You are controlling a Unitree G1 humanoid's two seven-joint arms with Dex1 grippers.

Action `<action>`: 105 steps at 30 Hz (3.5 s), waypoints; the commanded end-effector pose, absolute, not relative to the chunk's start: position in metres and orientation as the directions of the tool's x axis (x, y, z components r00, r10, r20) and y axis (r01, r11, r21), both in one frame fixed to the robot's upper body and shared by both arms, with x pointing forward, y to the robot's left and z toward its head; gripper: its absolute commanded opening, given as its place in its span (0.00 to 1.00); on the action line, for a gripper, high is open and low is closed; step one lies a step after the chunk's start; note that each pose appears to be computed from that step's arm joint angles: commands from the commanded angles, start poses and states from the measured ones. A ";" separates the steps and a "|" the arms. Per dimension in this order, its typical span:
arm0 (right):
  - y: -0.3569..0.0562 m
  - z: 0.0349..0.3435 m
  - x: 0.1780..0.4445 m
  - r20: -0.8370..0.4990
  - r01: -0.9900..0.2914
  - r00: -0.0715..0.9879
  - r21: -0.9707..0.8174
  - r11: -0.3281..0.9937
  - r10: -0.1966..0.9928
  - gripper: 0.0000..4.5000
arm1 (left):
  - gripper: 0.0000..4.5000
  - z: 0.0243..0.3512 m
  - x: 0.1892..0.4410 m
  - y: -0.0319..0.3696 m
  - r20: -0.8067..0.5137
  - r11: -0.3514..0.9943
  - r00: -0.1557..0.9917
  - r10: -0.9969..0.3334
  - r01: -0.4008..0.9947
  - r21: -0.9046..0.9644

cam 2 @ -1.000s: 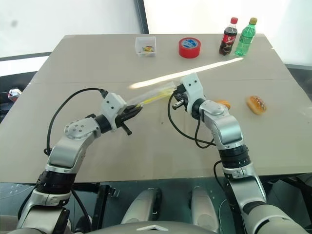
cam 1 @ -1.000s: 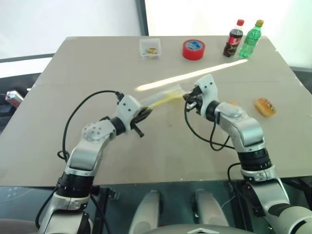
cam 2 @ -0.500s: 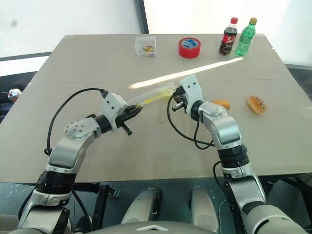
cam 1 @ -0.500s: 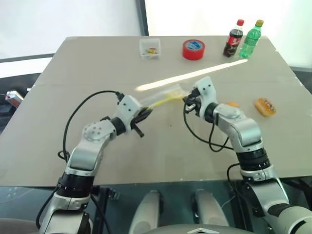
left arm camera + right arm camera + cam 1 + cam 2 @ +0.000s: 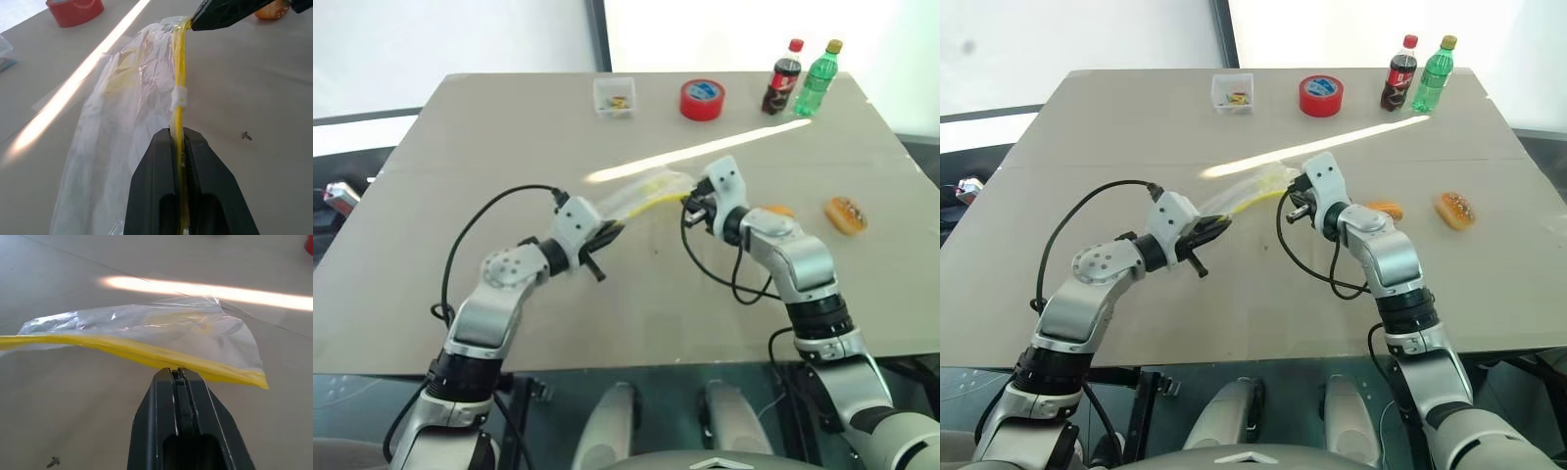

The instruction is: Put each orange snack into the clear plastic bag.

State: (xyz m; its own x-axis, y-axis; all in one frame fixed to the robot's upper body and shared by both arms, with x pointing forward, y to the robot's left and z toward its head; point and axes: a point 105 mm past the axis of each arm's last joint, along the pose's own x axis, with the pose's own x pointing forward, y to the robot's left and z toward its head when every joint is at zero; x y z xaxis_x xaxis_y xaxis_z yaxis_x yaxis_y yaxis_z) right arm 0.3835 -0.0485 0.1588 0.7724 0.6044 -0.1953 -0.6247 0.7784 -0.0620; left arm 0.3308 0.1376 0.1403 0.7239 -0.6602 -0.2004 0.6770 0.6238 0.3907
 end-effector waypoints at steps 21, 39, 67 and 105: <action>-0.038 0.174 0.374 -0.174 -0.705 0.709 -0.194 0.682 0.683 0.01 | 0.00 0.141 0.324 0.134 -0.233 0.505 0.665 -0.709 0.711 0.489; -0.050 0.183 0.380 -0.155 -0.682 0.729 -0.247 0.688 0.667 0.01 | 0.00 0.127 0.315 0.132 -0.315 0.400 0.601 -0.734 0.758 0.514; -0.031 0.161 0.370 -0.201 -0.742 0.670 -0.189 0.643 0.715 0.01 | 0.00 0.147 0.316 0.114 -0.215 0.425 0.598 -0.772 0.738 0.524; -0.012 0.156 0.371 -0.079 -0.680 0.610 -0.563 0.469 0.789 0.97 | 0.00 0.163 0.327 0.104 -0.101 0.468 0.589 -0.802 0.723 0.508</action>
State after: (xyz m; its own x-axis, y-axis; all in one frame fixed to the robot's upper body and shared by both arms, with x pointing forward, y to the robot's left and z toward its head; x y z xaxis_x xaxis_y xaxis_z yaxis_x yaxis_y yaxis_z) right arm 0.3731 -0.0169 0.1390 0.6185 0.7708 -0.1528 -0.7200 0.4781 -0.5030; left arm 0.3271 0.1044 0.1480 0.5867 -0.7946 -0.1562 0.7475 0.4572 0.4819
